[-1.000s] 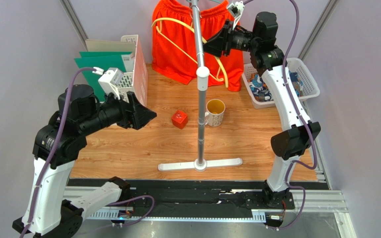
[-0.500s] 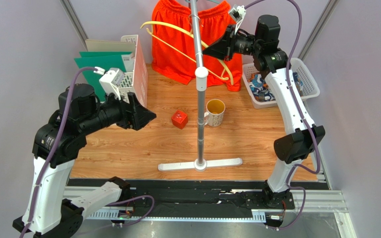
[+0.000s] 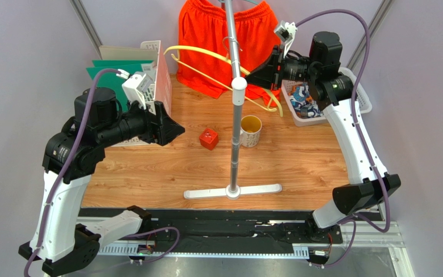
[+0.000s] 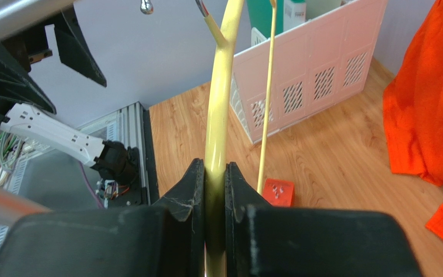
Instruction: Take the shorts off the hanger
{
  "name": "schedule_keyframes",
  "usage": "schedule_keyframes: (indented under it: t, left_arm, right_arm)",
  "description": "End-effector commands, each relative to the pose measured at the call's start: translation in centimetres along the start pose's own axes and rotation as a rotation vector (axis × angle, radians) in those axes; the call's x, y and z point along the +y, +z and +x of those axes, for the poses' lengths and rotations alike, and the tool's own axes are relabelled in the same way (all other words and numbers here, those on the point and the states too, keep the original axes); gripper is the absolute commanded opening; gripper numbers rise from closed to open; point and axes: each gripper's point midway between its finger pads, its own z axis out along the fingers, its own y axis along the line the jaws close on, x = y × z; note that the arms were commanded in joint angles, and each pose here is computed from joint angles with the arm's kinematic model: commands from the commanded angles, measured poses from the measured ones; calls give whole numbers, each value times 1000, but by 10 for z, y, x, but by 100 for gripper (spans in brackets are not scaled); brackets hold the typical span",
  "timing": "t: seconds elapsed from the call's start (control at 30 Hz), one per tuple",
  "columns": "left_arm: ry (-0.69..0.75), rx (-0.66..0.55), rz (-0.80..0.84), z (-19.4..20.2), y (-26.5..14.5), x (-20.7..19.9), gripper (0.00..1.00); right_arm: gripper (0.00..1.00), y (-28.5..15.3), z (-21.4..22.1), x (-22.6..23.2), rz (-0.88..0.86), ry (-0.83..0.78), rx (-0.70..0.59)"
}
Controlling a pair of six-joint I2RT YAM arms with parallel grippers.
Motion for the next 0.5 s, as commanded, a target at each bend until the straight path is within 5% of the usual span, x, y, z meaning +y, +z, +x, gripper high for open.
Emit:
schedule_keyframes:
  t: [0.0, 0.23, 0.33, 0.37, 0.47]
  left_arm:
    - [29, -28, 38, -8, -5, -9, 80]
    - [-11, -3, 39, 0, -2, -8, 81]
    - [-19, 4, 41, 3, -1, -8, 81]
    - [-20, 7, 41, 3, -1, -8, 81]
    - [-22, 2, 29, 3, -1, -6, 81]
  right_arm:
    - [0, -11, 0, 19, 15, -29, -18]
    - [40, -25, -6, -11, 274, -2, -91]
    - [63, -34, -14, -19, 370, 15, -131]
    - [83, -38, -19, -19, 396, 18, -149]
    - [97, -47, -29, -22, 460, 13, -187]
